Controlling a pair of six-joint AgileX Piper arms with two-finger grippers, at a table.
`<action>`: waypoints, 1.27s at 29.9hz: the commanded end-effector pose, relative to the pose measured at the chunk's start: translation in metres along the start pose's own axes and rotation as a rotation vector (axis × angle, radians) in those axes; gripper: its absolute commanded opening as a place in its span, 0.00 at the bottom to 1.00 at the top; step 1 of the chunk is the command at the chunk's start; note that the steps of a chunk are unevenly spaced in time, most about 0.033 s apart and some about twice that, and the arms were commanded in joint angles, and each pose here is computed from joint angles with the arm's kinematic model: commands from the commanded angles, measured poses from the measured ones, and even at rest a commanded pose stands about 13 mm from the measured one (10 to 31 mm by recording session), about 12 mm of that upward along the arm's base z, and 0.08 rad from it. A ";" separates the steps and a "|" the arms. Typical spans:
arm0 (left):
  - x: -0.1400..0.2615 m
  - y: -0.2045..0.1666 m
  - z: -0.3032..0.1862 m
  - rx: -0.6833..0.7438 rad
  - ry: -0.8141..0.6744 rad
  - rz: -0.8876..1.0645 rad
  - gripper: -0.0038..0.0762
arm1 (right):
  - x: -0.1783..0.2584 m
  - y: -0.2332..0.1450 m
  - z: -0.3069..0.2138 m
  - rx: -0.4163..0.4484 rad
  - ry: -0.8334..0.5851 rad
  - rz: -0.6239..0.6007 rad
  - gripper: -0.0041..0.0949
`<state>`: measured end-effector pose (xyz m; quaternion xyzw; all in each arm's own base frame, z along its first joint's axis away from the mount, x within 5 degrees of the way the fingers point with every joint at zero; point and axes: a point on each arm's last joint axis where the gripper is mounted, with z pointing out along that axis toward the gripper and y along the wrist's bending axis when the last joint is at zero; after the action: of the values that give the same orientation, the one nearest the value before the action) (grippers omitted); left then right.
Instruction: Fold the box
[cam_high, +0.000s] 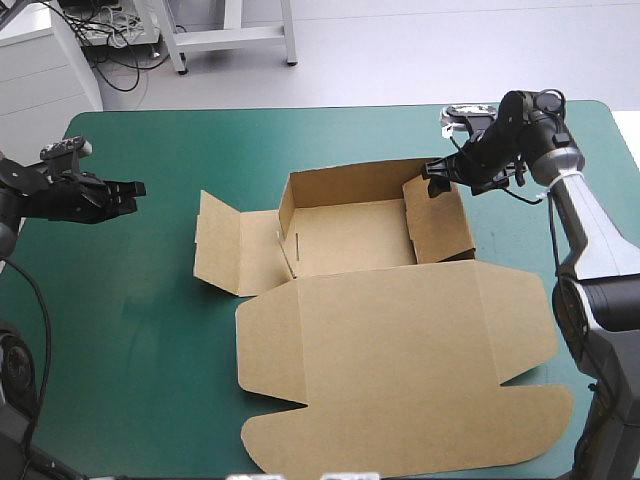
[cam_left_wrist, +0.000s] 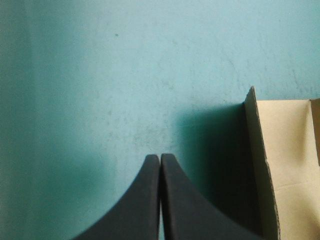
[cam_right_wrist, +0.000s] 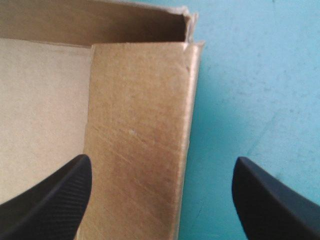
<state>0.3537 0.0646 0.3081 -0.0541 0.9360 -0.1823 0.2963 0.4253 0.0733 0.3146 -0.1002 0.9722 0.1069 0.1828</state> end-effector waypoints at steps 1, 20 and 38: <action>-0.009 -0.010 -0.018 0.005 -0.092 0.004 0.01 | -0.007 0.008 -0.042 0.002 -0.111 -0.002 0.84; -0.007 -0.012 -0.017 0.029 -0.076 -0.009 0.01 | 0.029 0.028 -0.182 0.126 -0.414 -0.047 0.84; -0.002 -0.006 -0.004 0.036 -0.032 -0.033 0.01 | 0.028 0.010 -0.069 0.062 -0.083 -0.008 0.84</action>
<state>0.3547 0.0640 0.2893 -0.0601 0.9433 -0.1951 0.2619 0.3762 0.0603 0.3583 -0.0883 0.9705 0.0729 0.2122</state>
